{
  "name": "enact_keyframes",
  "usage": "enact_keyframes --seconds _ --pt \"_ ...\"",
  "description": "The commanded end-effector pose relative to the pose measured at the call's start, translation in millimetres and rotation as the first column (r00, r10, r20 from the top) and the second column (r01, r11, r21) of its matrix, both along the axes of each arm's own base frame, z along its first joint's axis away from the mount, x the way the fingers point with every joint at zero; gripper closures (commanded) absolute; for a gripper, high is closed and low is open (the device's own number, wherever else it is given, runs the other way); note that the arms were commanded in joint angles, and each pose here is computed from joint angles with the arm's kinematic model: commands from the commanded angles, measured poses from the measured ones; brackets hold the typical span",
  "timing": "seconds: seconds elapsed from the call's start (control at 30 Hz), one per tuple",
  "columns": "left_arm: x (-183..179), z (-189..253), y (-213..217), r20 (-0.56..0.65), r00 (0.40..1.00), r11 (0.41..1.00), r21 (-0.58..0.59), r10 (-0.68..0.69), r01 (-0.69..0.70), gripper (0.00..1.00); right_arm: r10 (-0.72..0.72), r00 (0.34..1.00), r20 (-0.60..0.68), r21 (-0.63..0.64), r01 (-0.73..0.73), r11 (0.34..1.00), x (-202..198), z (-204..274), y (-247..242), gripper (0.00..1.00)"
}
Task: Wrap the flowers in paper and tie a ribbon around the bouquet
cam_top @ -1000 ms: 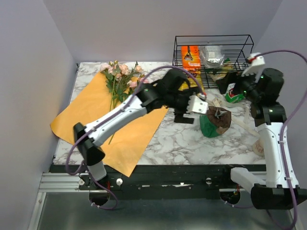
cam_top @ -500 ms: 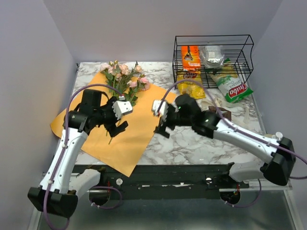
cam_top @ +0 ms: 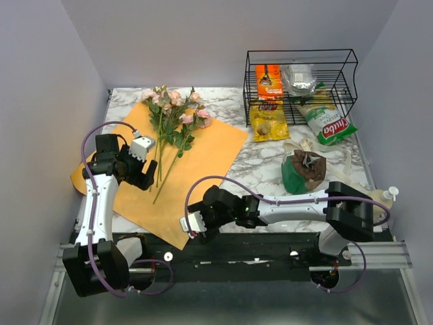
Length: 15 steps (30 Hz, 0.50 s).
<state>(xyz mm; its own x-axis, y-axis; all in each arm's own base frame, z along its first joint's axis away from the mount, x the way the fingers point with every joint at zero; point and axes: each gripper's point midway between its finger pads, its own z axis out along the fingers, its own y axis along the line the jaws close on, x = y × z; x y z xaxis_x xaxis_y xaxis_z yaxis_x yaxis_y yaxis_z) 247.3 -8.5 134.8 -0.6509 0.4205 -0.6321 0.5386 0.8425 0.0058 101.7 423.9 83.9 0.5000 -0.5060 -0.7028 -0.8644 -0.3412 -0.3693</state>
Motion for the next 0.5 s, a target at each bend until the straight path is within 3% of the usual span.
enact_keyframes --seconds 0.0,0.13,0.23,0.47 --pt "29 7 1 0.003 0.978 0.971 -0.122 0.207 -0.205 0.13 0.074 0.995 0.074 0.063 -0.078 0.995 1 -3 23 0.19" --pt "43 -17 -8 -0.125 0.952 0.937 -0.177 0.281 -0.3 0.23 0.102 0.989 0.106 0.0 -0.103 0.995 -6 -28 24 0.19" --pt "60 -32 -6 -0.153 0.918 0.908 -0.157 0.367 -0.389 0.26 0.132 0.985 0.114 -0.031 -0.129 0.991 -14 -42 21 0.19" --pt "92 -57 -7 -0.162 0.887 0.89 -0.08 0.433 -0.449 0.3 0.166 0.973 0.16 -0.1 -0.151 0.984 -24 -70 26 0.19"
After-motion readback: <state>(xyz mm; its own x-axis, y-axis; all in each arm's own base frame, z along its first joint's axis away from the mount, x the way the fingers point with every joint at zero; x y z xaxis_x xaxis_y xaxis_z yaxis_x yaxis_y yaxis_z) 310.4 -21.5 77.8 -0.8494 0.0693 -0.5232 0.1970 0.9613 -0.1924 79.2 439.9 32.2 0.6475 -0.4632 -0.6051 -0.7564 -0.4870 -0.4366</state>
